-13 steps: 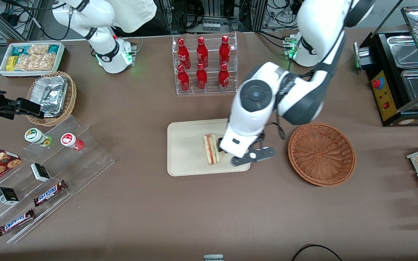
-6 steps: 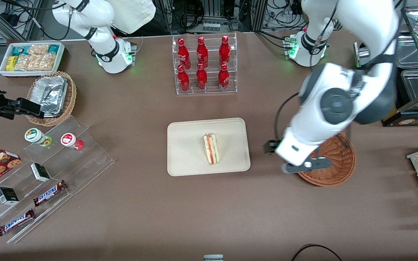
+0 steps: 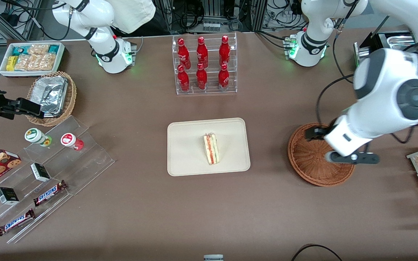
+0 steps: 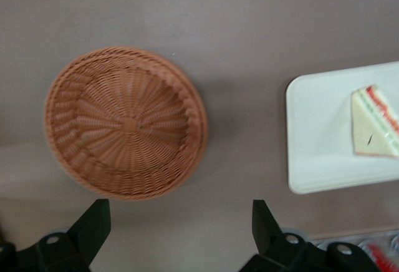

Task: Place sandwich from basket to tray

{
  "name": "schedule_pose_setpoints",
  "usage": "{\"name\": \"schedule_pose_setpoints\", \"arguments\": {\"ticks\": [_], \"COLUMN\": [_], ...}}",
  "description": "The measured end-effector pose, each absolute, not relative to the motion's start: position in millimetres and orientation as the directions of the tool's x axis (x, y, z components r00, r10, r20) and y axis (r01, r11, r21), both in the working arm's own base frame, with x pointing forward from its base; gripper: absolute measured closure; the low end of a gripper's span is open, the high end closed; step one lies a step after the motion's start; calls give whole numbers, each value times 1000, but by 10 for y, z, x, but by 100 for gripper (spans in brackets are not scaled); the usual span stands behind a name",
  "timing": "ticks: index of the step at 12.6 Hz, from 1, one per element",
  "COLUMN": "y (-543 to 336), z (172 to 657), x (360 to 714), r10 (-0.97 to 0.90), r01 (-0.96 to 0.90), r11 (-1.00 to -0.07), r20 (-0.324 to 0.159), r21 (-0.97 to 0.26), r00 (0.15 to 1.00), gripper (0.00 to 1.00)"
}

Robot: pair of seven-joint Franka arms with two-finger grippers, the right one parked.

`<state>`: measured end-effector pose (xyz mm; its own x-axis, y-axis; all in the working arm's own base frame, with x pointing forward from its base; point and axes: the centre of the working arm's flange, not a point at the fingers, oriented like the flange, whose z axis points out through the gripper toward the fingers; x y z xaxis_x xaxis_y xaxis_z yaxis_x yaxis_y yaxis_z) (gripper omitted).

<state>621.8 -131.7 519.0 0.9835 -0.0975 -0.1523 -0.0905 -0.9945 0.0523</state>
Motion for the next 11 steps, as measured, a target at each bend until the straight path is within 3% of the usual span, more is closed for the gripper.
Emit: {"name": "schedule_pose_setpoints", "arguments": {"ticks": [4, 11], "y": [-955, -584], "z": [5489, 5881], "x": [6029, 5530], "r10": [-91, -79], "r01": [-83, -75], "r11": [-995, -997], "r20": [-180, -186], "r21": [50, 28], "r00": [979, 979], "gripper": [0, 0]}}
